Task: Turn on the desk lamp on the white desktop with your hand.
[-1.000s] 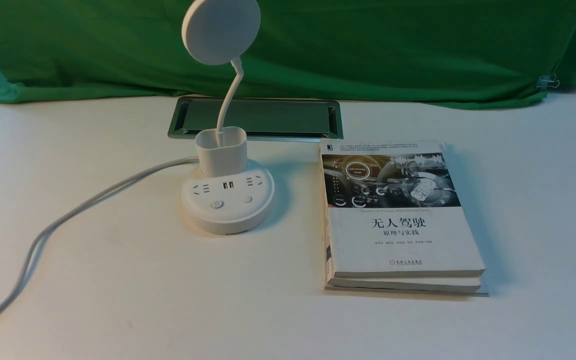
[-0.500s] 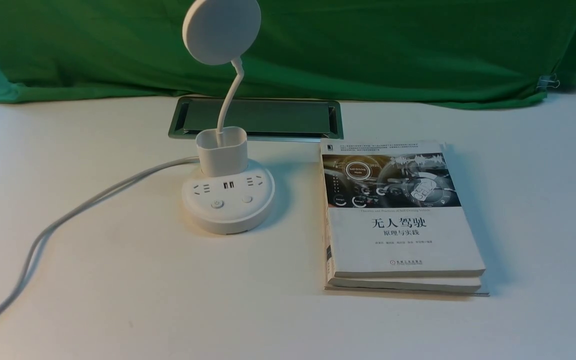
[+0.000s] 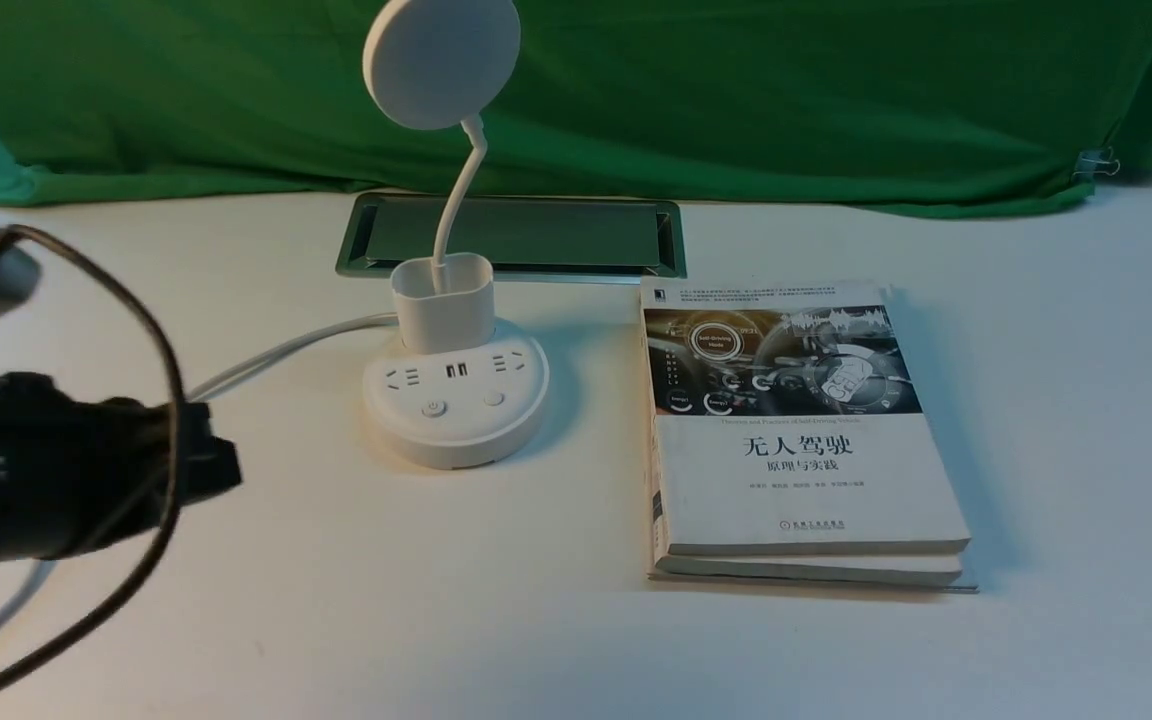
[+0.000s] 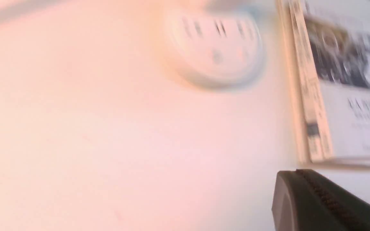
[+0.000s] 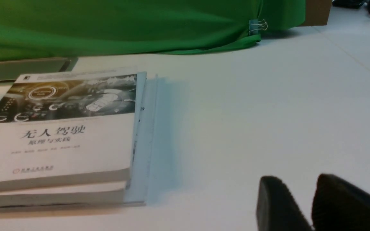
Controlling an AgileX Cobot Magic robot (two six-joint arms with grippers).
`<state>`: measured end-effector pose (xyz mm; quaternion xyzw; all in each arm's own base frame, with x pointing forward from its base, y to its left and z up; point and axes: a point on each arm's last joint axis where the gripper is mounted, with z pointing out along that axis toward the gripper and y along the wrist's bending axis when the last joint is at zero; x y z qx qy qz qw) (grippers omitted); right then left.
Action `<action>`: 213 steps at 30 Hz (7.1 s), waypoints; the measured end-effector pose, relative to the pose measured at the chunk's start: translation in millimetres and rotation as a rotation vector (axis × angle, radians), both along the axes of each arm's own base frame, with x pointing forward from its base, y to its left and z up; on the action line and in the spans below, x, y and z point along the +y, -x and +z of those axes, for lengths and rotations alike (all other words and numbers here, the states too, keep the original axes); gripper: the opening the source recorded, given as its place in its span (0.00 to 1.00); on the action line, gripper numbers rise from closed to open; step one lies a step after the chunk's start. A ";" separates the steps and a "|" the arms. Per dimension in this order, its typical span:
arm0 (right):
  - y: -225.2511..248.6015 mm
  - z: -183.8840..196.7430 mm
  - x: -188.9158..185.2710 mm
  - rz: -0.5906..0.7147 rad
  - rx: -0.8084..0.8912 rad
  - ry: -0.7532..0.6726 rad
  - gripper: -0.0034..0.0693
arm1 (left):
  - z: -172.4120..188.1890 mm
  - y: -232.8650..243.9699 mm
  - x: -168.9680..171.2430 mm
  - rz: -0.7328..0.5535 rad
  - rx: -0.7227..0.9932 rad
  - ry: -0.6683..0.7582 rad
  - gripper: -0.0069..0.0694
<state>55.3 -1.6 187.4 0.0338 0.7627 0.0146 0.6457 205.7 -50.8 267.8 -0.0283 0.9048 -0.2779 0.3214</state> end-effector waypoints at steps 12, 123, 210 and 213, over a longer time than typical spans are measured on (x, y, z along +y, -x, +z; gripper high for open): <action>0.0 0.0 0.0 0.000 0.000 0.000 0.38 | -34.7 -97.7 -110.8 -0.259 0.094 -0.384 0.08; 0.0 0.1 0.0 0.000 -0.002 0.000 0.38 | -24.6 133.1 30.8 0.172 -1.308 -0.390 0.09; 0.0 0.0 0.0 0.000 0.000 0.000 0.38 | -77.1 150.9 40.8 0.153 -0.773 -0.436 0.09; 0.0 0.0 0.0 0.000 0.000 0.000 0.38 | -77.1 150.9 40.8 0.153 -0.773 -0.436 0.09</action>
